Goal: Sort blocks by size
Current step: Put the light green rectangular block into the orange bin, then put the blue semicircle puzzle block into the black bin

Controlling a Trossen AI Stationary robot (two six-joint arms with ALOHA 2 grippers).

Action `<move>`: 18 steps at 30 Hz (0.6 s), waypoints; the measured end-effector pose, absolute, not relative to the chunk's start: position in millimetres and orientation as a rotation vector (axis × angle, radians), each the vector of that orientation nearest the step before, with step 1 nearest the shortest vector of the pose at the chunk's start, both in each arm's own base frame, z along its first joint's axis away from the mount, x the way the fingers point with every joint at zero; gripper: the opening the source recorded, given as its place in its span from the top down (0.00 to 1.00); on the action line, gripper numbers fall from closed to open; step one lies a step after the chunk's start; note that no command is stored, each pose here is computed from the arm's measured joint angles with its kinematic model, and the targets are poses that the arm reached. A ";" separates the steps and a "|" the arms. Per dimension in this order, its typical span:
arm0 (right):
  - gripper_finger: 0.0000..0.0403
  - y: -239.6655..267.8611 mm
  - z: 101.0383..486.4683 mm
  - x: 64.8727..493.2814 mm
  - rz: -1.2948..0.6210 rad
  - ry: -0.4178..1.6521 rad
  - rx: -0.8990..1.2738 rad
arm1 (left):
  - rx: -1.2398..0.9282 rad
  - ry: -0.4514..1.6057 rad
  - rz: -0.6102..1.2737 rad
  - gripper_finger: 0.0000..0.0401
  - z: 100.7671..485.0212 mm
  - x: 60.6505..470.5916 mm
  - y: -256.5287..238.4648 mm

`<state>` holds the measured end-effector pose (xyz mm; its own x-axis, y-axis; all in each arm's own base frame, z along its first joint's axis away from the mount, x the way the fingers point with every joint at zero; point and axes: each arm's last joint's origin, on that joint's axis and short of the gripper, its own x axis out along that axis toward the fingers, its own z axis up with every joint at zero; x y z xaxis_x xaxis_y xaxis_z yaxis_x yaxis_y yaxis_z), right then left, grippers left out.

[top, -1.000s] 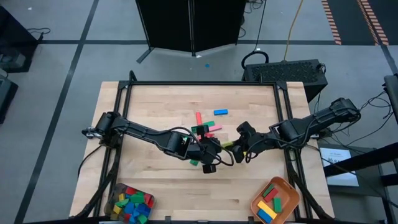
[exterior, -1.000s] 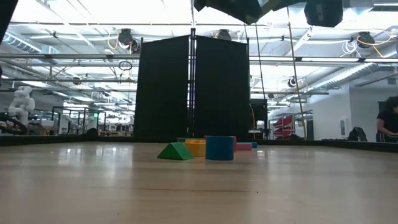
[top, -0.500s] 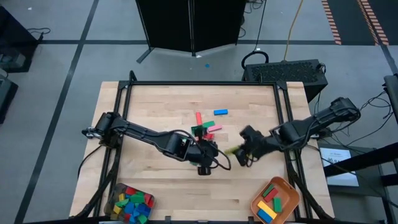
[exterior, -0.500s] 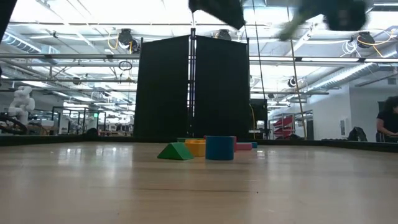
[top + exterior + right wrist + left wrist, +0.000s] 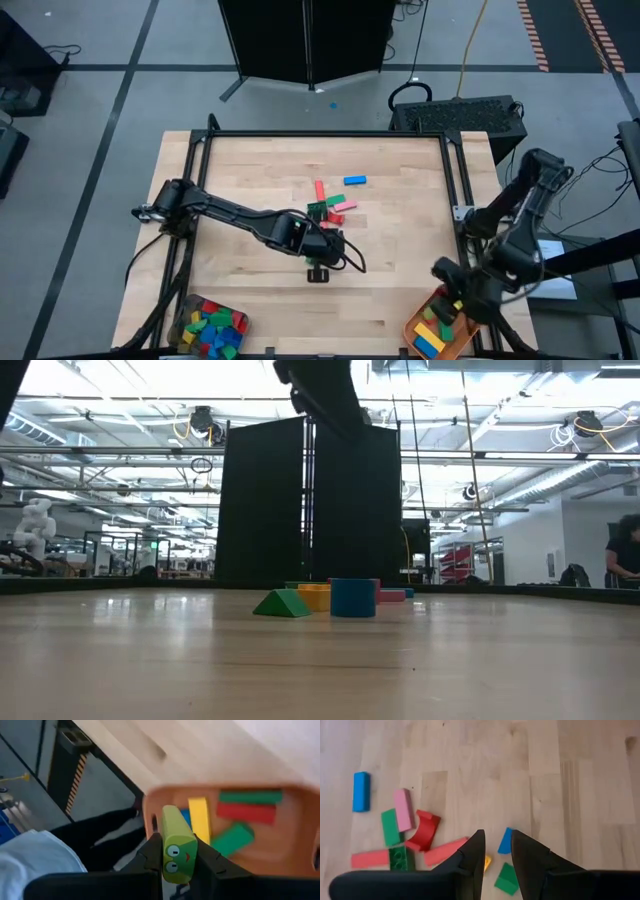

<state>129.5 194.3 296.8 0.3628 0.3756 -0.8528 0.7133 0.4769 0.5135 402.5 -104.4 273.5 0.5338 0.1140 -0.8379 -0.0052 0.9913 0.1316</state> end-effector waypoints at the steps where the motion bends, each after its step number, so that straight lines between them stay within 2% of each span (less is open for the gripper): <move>1: 0.90 196.8 296.6 125.0 -0.292 1.259 1.124 | 0.106 0.999 0.060 0.76 271.6 403.9 -103.4; 8: 0.87 210.0 295.8 103.8 -0.236 1.343 1.087 | 0.113 0.978 -0.103 0.76 253.3 409.9 -104.1; 15: 0.48 211.2 288.8 100.7 -0.277 1.415 1.018 | 0.190 1.027 -0.278 0.76 232.6 414.0 -108.4; 18: 0.36 212.8 285.0 100.2 -0.280 1.459 0.977 | 0.235 1.036 -0.352 0.76 225.2 416.1 -109.6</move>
<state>100.2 212.8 285.0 0.1582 0.3891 -0.9075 0.6978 0.6062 0.3816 416.1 -109.6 225.2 0.4613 -0.1729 -0.8702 0.3924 0.9194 0.0253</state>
